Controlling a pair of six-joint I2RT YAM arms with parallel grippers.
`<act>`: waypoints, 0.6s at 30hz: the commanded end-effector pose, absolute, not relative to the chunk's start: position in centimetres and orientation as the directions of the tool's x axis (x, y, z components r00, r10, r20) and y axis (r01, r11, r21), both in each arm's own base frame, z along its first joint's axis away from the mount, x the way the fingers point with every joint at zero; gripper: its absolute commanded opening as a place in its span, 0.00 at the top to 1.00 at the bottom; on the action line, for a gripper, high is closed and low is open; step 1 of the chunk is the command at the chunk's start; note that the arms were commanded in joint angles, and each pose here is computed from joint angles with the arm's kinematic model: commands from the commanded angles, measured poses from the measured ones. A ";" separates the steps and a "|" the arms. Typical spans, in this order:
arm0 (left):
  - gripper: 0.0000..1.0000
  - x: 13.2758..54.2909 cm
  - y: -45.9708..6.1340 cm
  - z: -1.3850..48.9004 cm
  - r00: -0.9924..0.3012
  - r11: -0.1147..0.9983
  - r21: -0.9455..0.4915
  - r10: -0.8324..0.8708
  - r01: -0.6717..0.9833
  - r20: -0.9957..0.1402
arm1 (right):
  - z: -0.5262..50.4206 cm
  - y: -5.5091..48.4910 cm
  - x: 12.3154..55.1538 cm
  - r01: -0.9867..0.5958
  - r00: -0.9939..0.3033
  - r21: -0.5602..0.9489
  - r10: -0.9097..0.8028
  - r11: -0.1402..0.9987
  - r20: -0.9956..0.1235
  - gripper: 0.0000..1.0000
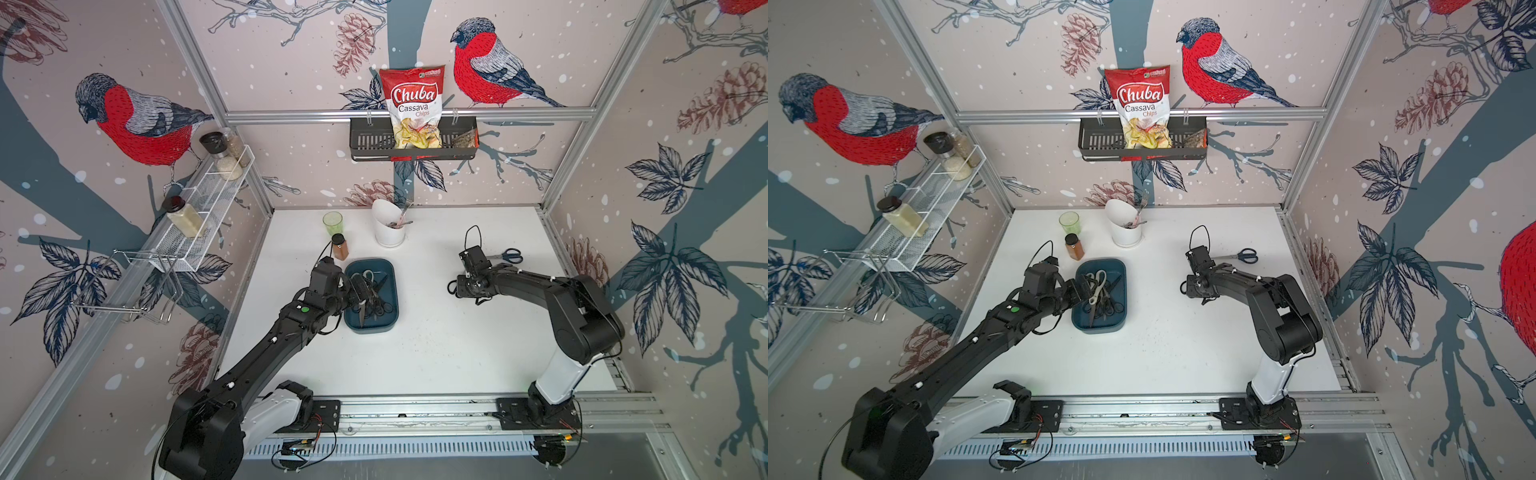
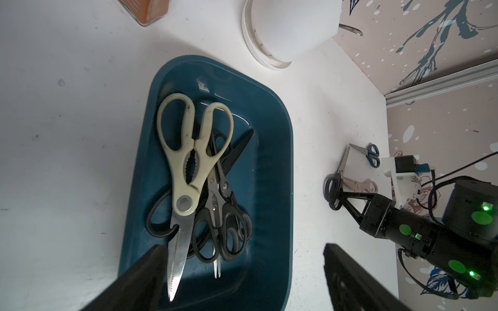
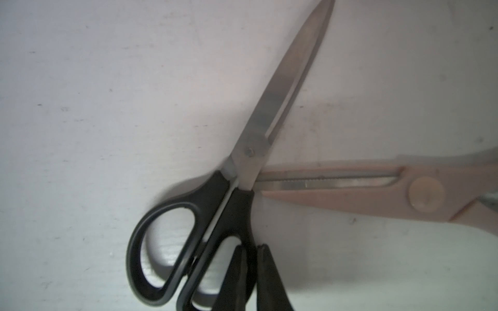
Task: Put the scissors into the storage box
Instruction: Pick up the scissors from the center of the board.
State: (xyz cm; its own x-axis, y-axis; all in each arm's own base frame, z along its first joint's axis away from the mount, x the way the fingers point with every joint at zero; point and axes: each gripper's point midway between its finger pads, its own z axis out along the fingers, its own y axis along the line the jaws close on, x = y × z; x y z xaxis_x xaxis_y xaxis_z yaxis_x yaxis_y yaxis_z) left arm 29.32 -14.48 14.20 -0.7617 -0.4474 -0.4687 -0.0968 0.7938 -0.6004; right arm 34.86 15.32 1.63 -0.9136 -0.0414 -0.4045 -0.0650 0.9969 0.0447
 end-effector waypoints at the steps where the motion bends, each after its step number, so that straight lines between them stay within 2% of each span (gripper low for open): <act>1: 0.05 29.7 -14.0 14.3 -0.737 0.794 -0.598 -0.469 -0.110 -0.487 | 1.5 16.2 33.1 -0.124 -0.935 0.065 -0.095 0.990 -0.341 1.00; 11: 0.05 29.6 -9.9 13.2 -0.654 0.747 -0.623 -0.594 -0.232 -0.469 | 8.3 20.8 35.1 -0.212 -0.873 0.149 -0.119 0.966 -0.472 1.00; 18: 0.05 28.4 -6.7 11.3 -0.583 0.689 -0.648 -0.685 -0.325 -0.437 | 13.5 27.0 35.0 -0.331 -0.804 0.171 -0.183 0.928 -0.566 1.00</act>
